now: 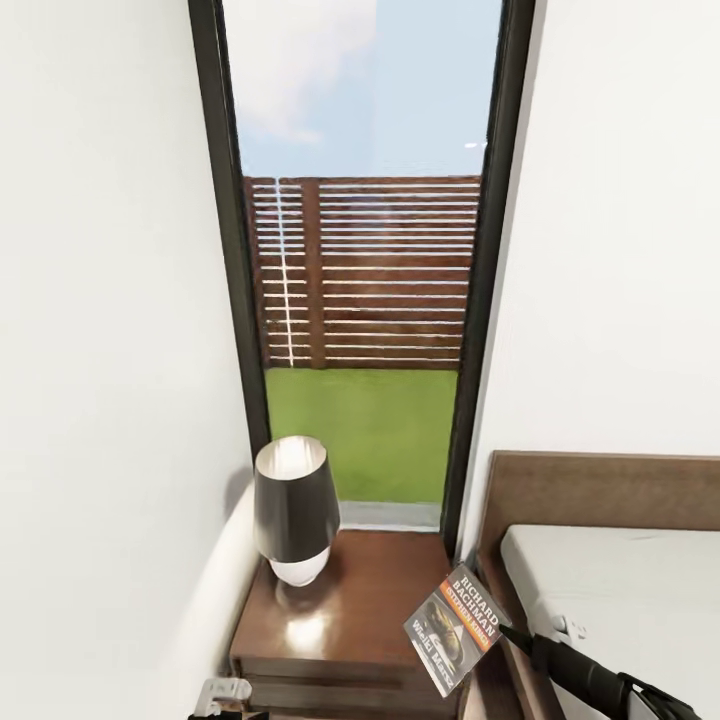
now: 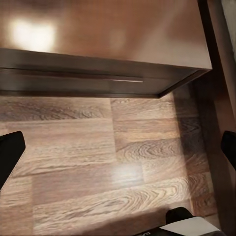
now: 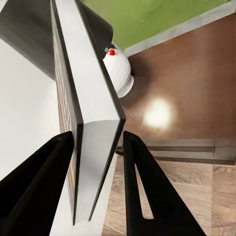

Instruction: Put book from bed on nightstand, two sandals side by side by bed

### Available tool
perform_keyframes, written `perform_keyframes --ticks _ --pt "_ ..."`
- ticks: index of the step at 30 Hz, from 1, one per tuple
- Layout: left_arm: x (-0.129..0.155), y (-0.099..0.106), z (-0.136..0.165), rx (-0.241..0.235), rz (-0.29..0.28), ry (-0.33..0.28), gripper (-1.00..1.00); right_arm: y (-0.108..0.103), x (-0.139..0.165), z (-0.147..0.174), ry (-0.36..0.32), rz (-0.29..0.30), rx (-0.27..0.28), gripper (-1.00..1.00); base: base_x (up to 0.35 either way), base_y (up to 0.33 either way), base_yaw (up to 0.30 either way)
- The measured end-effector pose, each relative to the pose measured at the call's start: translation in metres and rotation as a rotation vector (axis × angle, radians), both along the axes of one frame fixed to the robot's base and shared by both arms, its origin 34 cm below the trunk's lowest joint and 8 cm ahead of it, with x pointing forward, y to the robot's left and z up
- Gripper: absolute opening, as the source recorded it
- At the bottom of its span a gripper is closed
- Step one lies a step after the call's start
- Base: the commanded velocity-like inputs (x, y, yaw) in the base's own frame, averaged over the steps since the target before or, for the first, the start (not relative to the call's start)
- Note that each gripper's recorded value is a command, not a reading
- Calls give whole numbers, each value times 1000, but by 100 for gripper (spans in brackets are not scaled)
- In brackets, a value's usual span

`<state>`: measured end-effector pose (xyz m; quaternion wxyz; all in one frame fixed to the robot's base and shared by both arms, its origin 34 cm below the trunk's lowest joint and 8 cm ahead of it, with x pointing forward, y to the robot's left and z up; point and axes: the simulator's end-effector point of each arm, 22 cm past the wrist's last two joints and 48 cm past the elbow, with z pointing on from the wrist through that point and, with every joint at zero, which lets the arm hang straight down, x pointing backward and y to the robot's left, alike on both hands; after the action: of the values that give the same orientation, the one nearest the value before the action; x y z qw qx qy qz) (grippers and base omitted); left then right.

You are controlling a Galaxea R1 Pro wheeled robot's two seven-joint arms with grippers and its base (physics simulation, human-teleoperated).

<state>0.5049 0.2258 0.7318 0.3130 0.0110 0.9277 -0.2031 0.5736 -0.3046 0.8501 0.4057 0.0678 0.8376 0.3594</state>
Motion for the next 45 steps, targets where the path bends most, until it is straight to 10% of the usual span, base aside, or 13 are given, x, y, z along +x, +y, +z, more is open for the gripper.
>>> perform_keyframes --ticks 11,16,20,29,45 --pt "0 -5 1 -11 -11 -3 100 0 0 0 1 1 -1 -100 322 0 0" --pt "-14 -114 36 -279 -196 -39 100 0 0 0 1 1 -1 -100 322 0 0" --pt "0 -146 69 -384 -260 -93 100 0 0 0 1 1 -1 -100 295 0 0" --pt "18 -137 103 -507 -239 -152 100 -1 1 0 0 -3 1 -100 55 0 0" --pt "26 -125 113 -551 -199 -176 100 0 0 1 -1 -1 4 -100 108 0 0"
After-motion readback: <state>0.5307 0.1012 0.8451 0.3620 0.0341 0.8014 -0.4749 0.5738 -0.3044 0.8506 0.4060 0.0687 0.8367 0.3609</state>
